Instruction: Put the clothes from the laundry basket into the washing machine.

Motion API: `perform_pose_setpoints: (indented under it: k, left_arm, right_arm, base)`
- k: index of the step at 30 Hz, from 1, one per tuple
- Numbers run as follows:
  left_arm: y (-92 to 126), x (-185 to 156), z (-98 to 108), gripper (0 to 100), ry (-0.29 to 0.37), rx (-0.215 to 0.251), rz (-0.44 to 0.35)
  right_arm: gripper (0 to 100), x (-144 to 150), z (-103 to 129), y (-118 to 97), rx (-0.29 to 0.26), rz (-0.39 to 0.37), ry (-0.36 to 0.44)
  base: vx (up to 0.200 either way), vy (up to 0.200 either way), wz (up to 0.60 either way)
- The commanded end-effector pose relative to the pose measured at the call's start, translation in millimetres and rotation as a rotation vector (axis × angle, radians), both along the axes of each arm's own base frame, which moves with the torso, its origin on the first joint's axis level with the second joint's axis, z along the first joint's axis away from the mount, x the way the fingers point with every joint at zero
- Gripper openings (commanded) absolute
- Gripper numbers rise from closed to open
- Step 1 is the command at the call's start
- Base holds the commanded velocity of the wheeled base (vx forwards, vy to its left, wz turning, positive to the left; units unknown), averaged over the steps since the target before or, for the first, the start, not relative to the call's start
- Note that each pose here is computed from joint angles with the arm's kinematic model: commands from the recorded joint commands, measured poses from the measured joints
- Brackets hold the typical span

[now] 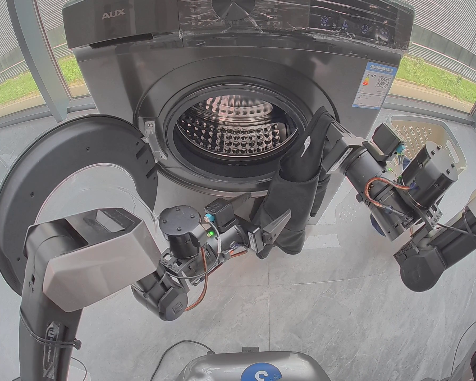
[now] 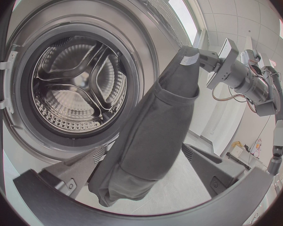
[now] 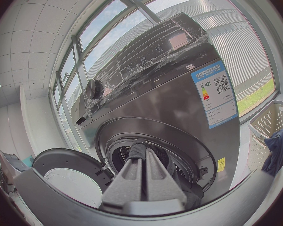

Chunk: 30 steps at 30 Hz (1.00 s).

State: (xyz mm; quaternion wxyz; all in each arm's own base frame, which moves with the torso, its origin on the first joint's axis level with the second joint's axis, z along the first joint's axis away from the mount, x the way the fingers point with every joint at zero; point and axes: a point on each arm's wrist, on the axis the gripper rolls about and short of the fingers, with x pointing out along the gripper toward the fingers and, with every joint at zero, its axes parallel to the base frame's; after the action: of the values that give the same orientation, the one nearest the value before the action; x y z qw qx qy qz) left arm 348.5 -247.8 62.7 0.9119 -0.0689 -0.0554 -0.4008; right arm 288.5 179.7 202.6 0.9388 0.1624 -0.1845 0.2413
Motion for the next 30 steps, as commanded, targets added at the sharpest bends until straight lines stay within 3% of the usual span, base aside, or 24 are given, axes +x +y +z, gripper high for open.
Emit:
perform_pose_setpoints:
  k: [1, 17, 18, 25, 30]
  left_arm:
    - [-5.5, 10.2, -7.9, 100, -0.01, -0.008, 0.009]
    - [-24.6, 30.9, -21.1, 100, -0.038, -0.021, 0.018]
    - [-24.6, 30.9, -21.1, 0, -0.038, -0.021, 0.018]
    - [-26.7, 28.9, -17.6, 0, -0.047, -0.03, 0.012]
    - [-12.5, 19.8, 0.7, 0, -0.057, -0.037, 0.026]
  right_arm:
    - [0, -2.2, -0.7, 3.2, 0.001, 0.011, -0.002]
    - [0, -4.0, -1.7, 7.0, 0.001, 0.022, 0.0]
    - [0, -4.0, -1.7, 7.0, 0.001, 0.022, 0.0]
    - [0, -1.4, -5.2, 6.2, -0.005, 0.015, 0.009]
    - [0, 1.0, -5.5, 2.1, -0.004, 0.002, 0.011]
  base:
    - [0.0, 0.0, 0.0]
    - [0.0, 0.0, 0.0]
    - [0.0, 0.0, 0.0]
    - [0.0, 0.0, 0.0]
    - [0.0, 0.0, 0.0]
